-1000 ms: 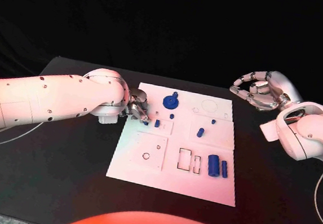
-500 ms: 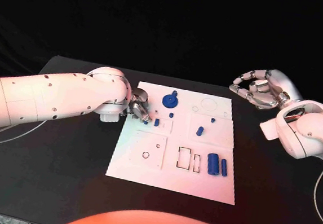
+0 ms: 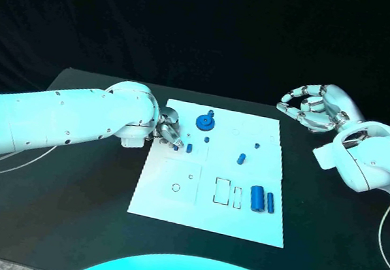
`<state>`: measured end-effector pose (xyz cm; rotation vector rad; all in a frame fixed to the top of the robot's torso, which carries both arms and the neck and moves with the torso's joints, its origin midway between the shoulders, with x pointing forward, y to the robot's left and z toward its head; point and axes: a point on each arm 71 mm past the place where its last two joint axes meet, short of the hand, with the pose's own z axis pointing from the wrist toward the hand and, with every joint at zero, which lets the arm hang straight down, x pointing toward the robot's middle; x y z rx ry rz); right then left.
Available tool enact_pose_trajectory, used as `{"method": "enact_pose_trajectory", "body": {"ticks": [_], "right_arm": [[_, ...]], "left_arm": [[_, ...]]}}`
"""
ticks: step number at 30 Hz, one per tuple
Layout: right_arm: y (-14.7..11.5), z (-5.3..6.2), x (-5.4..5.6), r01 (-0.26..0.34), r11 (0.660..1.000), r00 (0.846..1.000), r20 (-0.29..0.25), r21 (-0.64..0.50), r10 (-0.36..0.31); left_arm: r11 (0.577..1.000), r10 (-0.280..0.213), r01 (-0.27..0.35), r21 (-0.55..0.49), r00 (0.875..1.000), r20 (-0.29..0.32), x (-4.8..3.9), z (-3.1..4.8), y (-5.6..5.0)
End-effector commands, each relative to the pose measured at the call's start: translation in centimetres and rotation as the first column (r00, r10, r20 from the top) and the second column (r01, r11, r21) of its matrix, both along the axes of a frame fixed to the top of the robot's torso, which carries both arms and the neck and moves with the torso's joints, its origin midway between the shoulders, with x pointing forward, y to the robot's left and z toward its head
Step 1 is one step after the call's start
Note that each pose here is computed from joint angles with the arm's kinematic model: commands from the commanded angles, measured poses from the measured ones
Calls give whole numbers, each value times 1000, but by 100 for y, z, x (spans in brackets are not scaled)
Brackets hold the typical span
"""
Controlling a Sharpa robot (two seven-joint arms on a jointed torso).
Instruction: Assemble the parts on the task board
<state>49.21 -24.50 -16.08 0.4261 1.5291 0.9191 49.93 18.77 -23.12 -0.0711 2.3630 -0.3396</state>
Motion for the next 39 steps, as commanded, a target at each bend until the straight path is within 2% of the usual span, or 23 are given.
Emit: {"method": "enact_pose_trajectory", "body": {"ticks": [1, 17, 28, 33, 37, 39], "right_arm": [[9, -2, -4, -13, 1000, 1000, 2, -1, 13], [5, -7, -6, -12, 1000, 1000, 3, 0, 12], [1, -12, -10, -11, 1000, 1000, 2, 0, 11], [1, -14, -10, -11, 1000, 1000, 2, 0, 11], [-2, -15, -11, -11, 1000, 1000, 2, 1, 11], [-5, -15, -11, -10, 1000, 1000, 2, 1, 10]], "left_arm": [[1000, -15, 15, -14, 1000, -17, -25, -26, -30], [1000, 16, -17, -22, 1000, -6, -15, -15, 59], [997, 44, -44, -62, 999, 4, -7, 43, 96], [989, 82, -76, -124, 996, 41, 17, 105, 111], [974, 114, -95, -207, 991, 77, 46, 160, 117], [957, 124, -88, -275, 985, 117, 72, 205, 100]]}}
